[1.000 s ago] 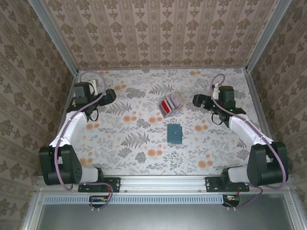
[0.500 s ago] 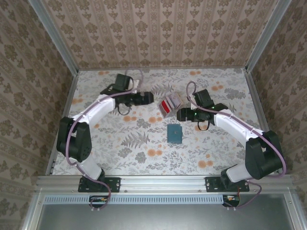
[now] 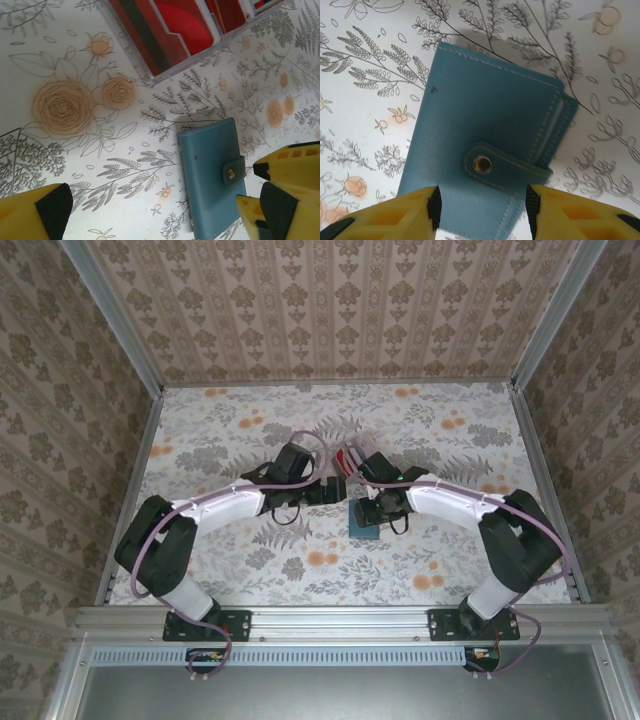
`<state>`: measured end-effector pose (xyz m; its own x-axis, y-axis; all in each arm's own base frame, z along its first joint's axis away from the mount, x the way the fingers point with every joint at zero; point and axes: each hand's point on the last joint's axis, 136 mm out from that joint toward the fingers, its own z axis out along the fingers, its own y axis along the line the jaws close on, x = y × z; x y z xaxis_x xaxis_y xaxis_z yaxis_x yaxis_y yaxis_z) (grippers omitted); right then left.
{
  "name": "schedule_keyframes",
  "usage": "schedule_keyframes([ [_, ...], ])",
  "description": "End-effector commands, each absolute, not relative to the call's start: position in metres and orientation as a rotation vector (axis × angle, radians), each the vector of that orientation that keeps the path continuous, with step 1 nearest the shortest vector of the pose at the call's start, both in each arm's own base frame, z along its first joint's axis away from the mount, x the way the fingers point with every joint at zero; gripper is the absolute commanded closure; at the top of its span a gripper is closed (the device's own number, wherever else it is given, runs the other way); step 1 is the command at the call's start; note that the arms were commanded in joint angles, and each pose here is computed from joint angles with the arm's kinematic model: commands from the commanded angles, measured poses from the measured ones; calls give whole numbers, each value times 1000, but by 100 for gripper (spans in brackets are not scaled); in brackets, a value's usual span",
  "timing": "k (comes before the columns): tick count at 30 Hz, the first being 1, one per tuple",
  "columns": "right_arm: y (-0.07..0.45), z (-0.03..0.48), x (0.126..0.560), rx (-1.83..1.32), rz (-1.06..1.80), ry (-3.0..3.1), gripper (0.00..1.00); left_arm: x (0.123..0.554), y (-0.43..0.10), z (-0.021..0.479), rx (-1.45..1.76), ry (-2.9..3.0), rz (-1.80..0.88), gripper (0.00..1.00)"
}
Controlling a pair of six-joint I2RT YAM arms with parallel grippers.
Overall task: Put the credit cards into the card holder
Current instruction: Pick up the card holder from the center of the table.
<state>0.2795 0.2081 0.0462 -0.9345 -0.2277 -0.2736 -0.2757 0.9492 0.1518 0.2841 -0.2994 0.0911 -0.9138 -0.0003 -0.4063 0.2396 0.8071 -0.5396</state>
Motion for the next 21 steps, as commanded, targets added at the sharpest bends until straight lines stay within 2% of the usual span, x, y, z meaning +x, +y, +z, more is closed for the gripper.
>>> schedule_keyframes([
  [1, 206, 43, 285, -430, 164, 2859, 50, 291, -291, 98, 67, 2547, -827, 0],
  [7, 198, 27, 286, -464, 60, 2886, 51, 290, -285, 92, 57, 2555, -795, 0],
  [9, 198, 19, 286, -467, 56, 2893, 55, 291, -286, 91, 59, 2556, -789, 0],
  [12, 197, 10, 286, -476, 33, 2909, 66, 294, -290, 88, 69, 2567, -798, 0],
  [15, 199, 8, 286, -516, 24, 2918, 82, 296, -294, 89, 77, 2572, -808, 0],
  [21, 204, 20, 285, -561, 55, 2876, 100, 297, -294, 89, 68, 2568, -809, 0],
])
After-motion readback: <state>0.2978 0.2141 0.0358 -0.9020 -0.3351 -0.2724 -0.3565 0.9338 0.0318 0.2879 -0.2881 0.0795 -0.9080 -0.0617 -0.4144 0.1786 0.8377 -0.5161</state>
